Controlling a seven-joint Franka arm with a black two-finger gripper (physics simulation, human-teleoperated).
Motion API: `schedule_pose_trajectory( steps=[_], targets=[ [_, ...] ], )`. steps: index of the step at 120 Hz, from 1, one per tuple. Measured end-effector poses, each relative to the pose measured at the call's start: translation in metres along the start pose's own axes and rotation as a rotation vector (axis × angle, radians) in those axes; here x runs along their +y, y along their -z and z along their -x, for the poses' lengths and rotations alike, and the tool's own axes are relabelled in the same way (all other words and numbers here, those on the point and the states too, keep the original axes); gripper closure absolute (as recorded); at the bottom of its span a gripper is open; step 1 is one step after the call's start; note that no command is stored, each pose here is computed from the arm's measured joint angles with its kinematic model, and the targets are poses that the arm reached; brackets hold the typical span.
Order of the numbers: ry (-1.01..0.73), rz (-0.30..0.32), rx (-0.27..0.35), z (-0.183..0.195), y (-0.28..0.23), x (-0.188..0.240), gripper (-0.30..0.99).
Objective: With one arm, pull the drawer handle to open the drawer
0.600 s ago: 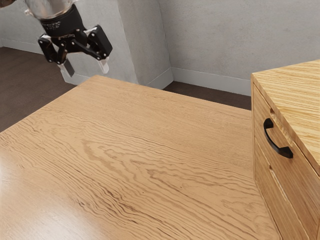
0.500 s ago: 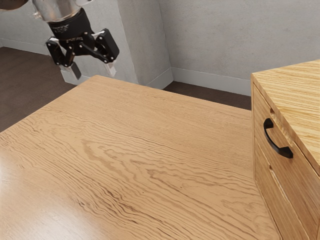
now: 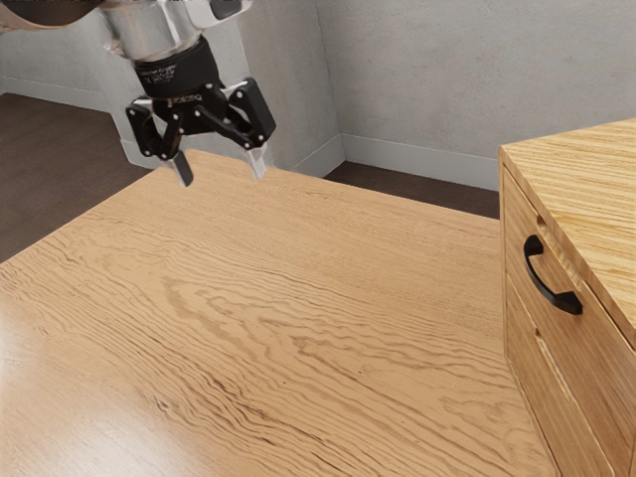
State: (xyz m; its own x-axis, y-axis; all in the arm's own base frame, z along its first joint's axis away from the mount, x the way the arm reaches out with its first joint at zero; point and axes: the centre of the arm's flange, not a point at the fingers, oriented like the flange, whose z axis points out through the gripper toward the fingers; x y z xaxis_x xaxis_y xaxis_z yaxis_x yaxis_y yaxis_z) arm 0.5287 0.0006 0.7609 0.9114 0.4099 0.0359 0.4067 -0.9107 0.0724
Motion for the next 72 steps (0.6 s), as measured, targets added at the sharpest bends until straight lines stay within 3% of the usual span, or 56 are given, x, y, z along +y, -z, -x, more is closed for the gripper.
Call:
schedule_pose_trajectory(
  steps=[24, 32, 49, 72],
  targets=[
    [-0.013, 0.068, -0.012, 0.025, -0.008, 0.043, 0.0],
    [-0.042, 0.127, -0.018, 0.053, -0.022, 0.065, 0.0],
    [-0.139, 0.256, 0.032, 0.1, -0.038, 0.137, 0.0],
    [-0.014, 0.384, 0.067, 0.084, -0.058, 0.151, 0.0]
  ],
)
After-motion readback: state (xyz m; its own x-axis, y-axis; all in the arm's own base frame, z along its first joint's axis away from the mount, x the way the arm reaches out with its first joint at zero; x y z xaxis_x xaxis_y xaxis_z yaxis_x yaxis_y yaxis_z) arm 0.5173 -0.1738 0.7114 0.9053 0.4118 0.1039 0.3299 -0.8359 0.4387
